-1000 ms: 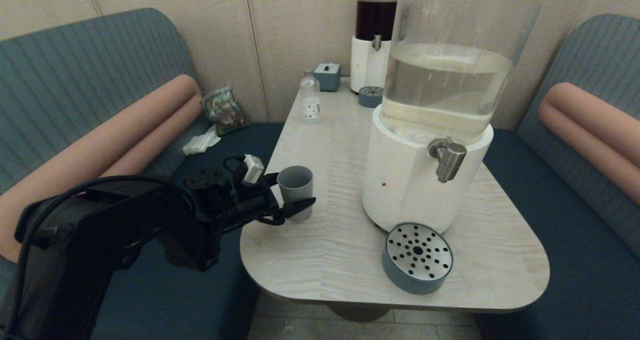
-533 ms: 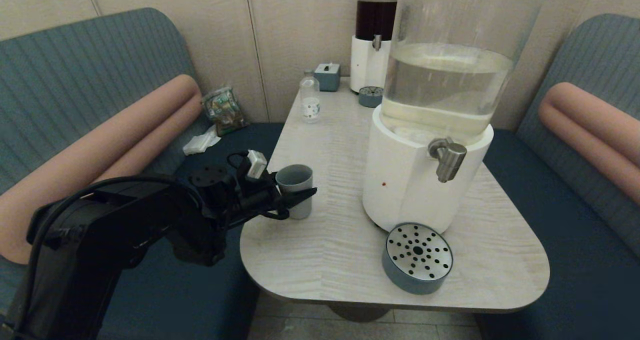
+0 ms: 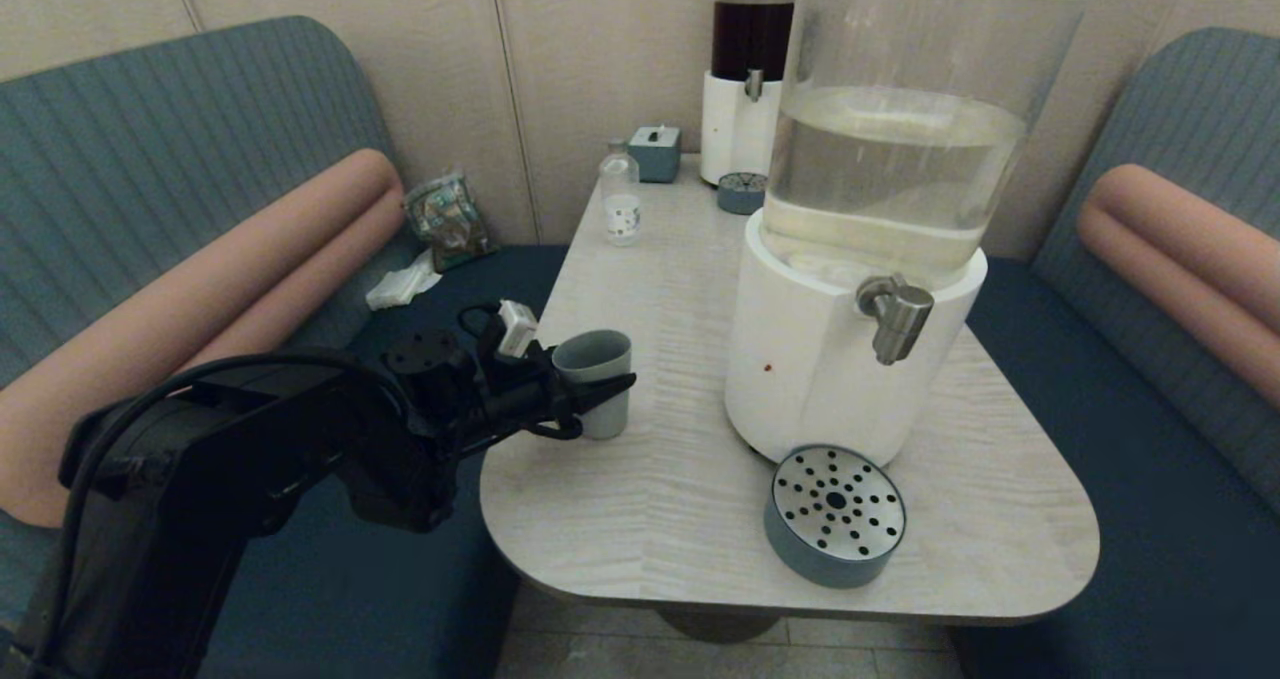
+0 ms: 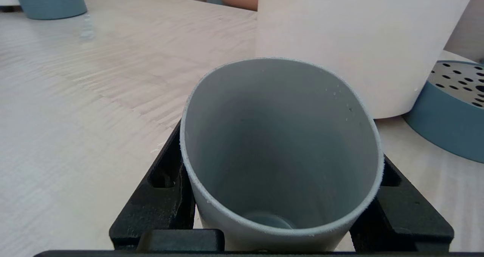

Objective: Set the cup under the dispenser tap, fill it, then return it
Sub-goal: Pick up the cup

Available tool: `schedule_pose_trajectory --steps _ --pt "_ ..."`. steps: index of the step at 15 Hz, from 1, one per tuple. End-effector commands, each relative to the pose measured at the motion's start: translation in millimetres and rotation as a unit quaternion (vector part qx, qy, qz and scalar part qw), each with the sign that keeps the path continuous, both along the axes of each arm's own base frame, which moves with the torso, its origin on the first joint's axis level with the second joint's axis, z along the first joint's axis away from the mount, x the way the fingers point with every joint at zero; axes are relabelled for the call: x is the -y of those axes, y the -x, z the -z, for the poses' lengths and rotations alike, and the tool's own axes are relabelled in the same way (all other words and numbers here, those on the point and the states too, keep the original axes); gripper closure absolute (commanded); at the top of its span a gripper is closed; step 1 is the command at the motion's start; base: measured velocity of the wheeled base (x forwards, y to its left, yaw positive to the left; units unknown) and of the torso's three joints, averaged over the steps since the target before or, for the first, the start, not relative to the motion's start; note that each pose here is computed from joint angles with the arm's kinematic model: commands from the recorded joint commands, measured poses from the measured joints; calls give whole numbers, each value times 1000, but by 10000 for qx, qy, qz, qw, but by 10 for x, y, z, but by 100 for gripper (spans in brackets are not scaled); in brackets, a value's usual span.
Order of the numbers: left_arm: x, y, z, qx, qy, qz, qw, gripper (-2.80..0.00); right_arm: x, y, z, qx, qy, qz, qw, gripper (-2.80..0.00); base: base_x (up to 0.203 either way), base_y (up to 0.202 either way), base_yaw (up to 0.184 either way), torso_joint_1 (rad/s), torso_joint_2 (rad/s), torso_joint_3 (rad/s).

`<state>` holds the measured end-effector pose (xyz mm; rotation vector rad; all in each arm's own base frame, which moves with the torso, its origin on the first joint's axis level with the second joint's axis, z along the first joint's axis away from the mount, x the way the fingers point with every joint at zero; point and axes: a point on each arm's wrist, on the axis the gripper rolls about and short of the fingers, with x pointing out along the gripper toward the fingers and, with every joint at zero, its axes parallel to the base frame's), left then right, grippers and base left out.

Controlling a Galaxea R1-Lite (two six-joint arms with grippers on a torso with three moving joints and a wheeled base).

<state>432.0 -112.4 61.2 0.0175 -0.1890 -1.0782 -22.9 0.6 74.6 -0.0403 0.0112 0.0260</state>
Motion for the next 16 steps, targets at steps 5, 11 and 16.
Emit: schedule_pose_trajectory --steps 5,11,16 --pt "-7 107 -68 -124 33 34 9999 0 0 0 1 1 5 -2 10000 0 0 0 0 0 0 0" --pt "148 573 -657 163 143 306 9993 0 0 0 1 0 5 -2 10000 0 0 0 0 0 0 0" --pt "520 1031 -836 61 223 807 9965 0 0 0 1 -3 5 -2 10000 0 0 0 0 0 0 0"
